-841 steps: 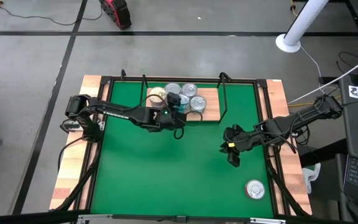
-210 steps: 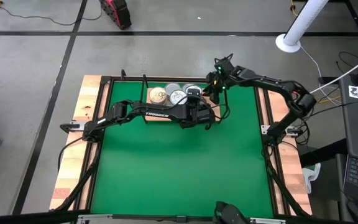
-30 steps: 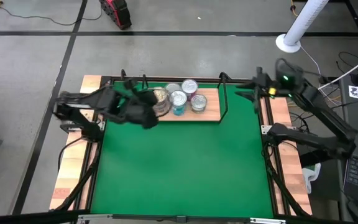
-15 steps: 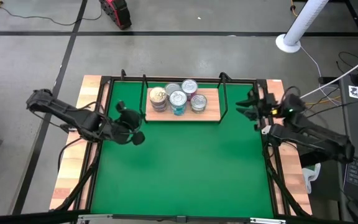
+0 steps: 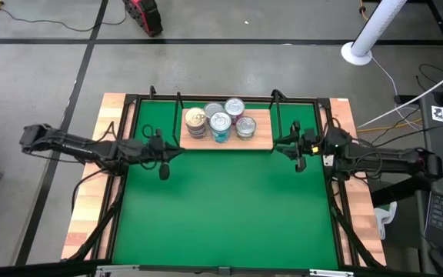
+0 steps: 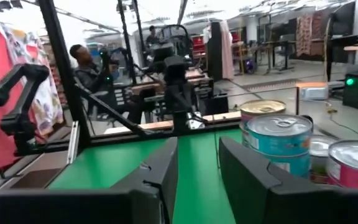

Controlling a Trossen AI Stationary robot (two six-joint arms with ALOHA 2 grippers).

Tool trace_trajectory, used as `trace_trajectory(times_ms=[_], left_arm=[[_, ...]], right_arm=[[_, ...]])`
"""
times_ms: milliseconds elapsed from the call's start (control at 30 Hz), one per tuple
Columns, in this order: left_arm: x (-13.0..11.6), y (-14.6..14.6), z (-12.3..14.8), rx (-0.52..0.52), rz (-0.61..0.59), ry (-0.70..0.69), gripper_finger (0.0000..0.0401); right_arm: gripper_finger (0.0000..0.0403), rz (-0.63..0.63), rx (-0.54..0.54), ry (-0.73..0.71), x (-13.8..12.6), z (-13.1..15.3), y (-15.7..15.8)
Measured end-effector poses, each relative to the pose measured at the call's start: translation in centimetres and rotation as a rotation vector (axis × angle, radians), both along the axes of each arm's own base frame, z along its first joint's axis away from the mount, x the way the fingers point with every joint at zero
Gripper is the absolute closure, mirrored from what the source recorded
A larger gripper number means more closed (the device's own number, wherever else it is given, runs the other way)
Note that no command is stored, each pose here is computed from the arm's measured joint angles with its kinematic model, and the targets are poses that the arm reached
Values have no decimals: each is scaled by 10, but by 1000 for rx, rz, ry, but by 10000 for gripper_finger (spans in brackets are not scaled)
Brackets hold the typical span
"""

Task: Stack canned seafood by type on shelf
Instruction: Return to Home Position

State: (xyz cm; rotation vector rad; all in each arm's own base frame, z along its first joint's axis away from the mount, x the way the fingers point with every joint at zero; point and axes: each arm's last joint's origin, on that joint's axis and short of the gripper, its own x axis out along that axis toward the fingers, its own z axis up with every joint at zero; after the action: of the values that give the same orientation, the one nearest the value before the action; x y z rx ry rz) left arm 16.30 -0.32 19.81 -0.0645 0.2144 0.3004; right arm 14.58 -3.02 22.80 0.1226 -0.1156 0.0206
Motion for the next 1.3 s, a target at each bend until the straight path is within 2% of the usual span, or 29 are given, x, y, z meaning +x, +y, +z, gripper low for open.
trace_trajectory(times_ms=[133, 400, 567, 633, 833, 967, 1133, 1300], left_arm=[[-15, 9, -12, -4, -9, -59, 399], [-43, 11, -24, 24, -22, -194, 398], [-53, 10, -32, 69, -61, -190, 398], [-56, 10, -32, 70, -63, -187, 398], [-61, 8, -34, 59, -115, -180, 398], [-61, 8, -35, 105, -151, -164, 398], [-60, 8, -37, 125, -152, -135, 398], [-58, 8, -39, 131, -154, -106, 398]], right_arm=[[285, -24, 1, 14, 2, -3, 3], [285, -132, 18, 8, -14, -34, 4], [285, -120, 39, -23, -22, -46, 6], [285, -120, 42, 5, -23, -48, 6], [285, -115, -7, 31, -24, -51, 7], [285, -116, -40, 131, -23, -61, 7], [285, -110, 7, 316, -25, -79, 7], [285, -127, 28, 373, -27, -84, 7]])
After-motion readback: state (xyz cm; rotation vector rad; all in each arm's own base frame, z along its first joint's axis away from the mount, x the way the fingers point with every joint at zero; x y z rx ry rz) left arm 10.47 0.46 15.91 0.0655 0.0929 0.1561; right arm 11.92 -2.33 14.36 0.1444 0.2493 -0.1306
